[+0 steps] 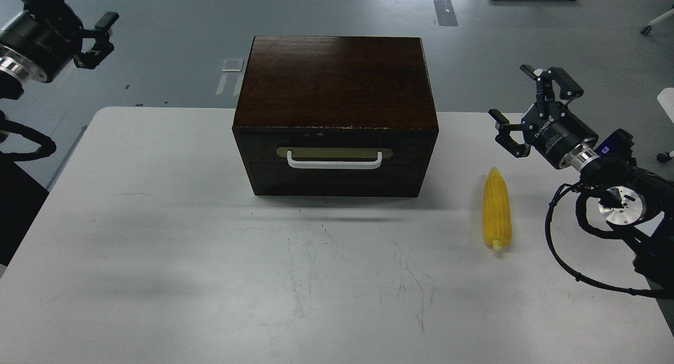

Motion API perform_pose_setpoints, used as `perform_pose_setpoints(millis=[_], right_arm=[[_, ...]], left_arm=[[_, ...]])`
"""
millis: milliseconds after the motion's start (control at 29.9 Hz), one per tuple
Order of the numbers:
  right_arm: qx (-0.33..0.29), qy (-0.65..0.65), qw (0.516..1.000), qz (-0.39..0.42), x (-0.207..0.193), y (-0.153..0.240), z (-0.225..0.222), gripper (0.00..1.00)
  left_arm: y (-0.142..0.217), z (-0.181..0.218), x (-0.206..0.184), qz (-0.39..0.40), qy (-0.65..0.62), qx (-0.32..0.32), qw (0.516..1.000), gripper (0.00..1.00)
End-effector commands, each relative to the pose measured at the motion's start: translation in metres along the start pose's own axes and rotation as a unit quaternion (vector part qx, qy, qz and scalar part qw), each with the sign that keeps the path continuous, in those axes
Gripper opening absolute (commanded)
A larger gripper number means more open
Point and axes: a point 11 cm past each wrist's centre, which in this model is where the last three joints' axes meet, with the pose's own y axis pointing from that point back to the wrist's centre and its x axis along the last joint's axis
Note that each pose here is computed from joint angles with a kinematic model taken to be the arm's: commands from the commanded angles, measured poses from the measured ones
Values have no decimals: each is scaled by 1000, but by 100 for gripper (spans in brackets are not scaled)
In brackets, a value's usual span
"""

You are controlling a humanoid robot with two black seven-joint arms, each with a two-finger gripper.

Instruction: Put corn in drawer with both arms

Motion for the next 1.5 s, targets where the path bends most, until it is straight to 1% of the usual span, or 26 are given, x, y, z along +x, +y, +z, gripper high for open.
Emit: perform_pose_setpoints(millis=[0,33,100,167,201,234,267,301,334,368,401,434,501,568,635,702,769,802,835,902,969,1036,1069,1103,1303,1470], right_arm=[[1,6,1000,7,6,4,-5,100],[2,8,1000,9,8,6,-7,100],[3,10,1000,11,10,7,-9,100],[11,11,1000,15,14,9,-16,100],[13,11,1000,17,15,9,-17,100],[13,11,1000,18,16,10,-18,100],[14,12,1000,19,16,11,-19,100],[14,12,1000,19,17,11,-18,100],[15,11,1000,20,17,11,-18,100],[16,11,1000,20,17,12,-18,100],[16,11,1000,20,17,12,-18,100],[17,11,1000,20,17,12,-18,100],[17,11,1000,23,19,12,-18,100],[22,10,999,27,21,12,-21,100],[24,10,999,27,21,12,-22,100],[24,10,999,27,21,13,-23,100],[25,10,999,28,22,13,-23,100],[25,10,999,28,22,13,-23,100],[25,11,999,29,22,13,-23,100],[25,10,999,29,22,13,-23,100],[26,10,999,29,22,13,-24,100],[30,8,999,29,22,12,-26,100],[31,8,999,30,22,13,-25,100],[31,8,999,30,22,13,-25,100],[32,9,999,32,24,13,-27,100],[34,8,999,34,25,13,-28,100]], left_arm=[[-23,33,-28,-59,-64,-17,996,98],[-31,46,-48,-95,-97,-31,990,98],[-37,57,-68,-134,-134,-44,981,98],[-45,65,-114,-216,-213,-41,952,98],[-46,67,-127,-238,-232,-43,942,98],[-46,69,-156,-285,-266,-47,920,98],[-45,68,-168,-304,-281,-49,909,98],[-40,65,-195,-347,-314,-52,882,98],[-37,64,-210,-370,-332,-57,866,98],[-29,62,-238,-413,-371,-66,829,98],[-25,59,-252,-433,-389,-71,810,98],[-17,51,-278,-469,-425,-81,770,98],[-12,43,-298,-494,-465,-90,729,98],[-14,34,-326,-516,-544,-106,653,98],[-18,23,-341,-524,-589,-110,606,98],[-20,16,-347,-525,-612,-110,581,98],[-21,2,-357,-536,-657,-104,520,98],[-20,-3,-359,-542,-666,-100,503,98],[-17,-15,-360,-556,-681,-87,469,98],[-14,-23,-360,-567,-692,-75,440,98],[-14,-34,-355,-577,-711,-54,399,98],[-21,-43,-352,-580,-738,-31,344,98],[-24,-44,-352,-578,-746,-26,329,98],[-28,-47,-350,-576,-760,-18,302,98],[-37,-52,-362,-572,-791,-12,218,98],[-27,-59,-383,-589,-786,-33,187,98]])
